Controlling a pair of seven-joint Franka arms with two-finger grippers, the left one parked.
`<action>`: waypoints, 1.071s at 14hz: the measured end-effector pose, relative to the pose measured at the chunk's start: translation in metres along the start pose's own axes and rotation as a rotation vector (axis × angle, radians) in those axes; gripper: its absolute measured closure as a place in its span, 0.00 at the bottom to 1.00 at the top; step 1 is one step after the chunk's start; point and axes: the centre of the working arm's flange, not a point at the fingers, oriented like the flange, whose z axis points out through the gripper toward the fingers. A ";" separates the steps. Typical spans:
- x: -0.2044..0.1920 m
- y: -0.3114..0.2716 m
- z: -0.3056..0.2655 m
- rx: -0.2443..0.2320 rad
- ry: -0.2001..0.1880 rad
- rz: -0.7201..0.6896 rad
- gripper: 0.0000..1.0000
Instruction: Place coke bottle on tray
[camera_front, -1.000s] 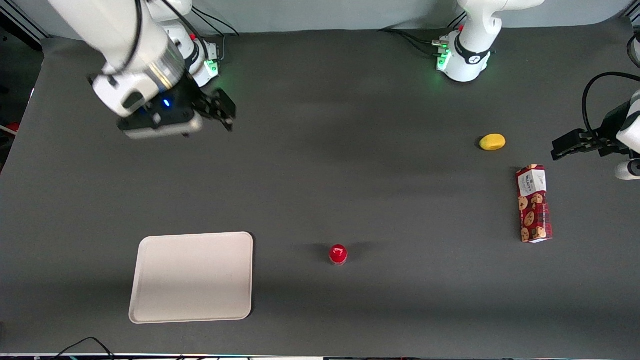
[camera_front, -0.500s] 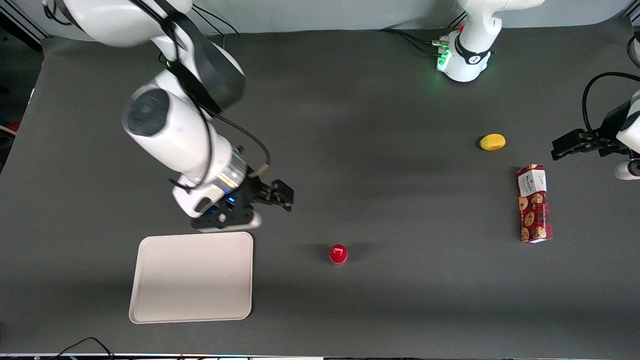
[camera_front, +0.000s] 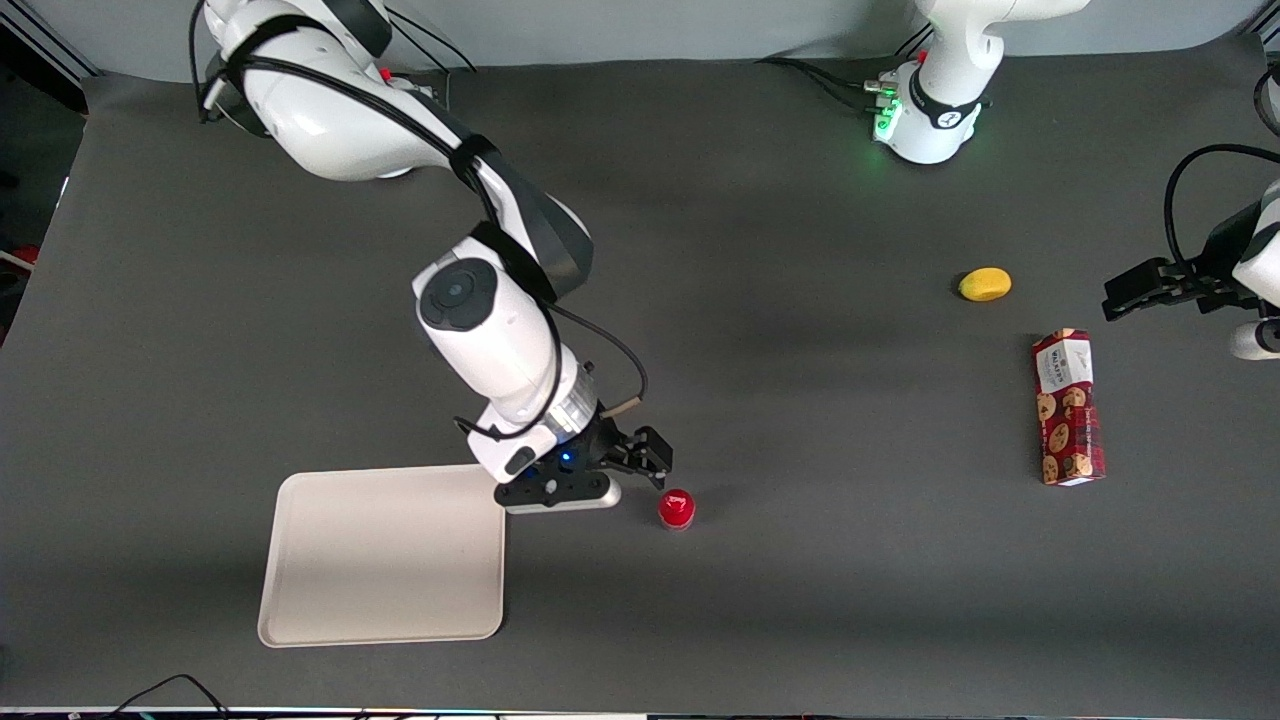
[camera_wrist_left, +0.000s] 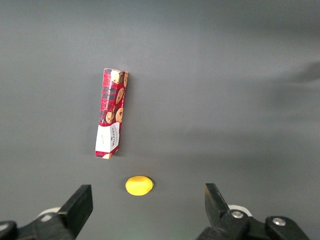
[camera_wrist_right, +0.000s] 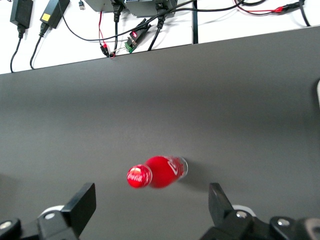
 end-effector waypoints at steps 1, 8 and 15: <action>-0.008 -0.004 0.016 -0.002 0.005 0.000 0.00; -0.040 -0.030 0.061 -0.047 0.080 0.006 0.00; -0.046 -0.024 0.083 -0.041 0.088 0.003 0.43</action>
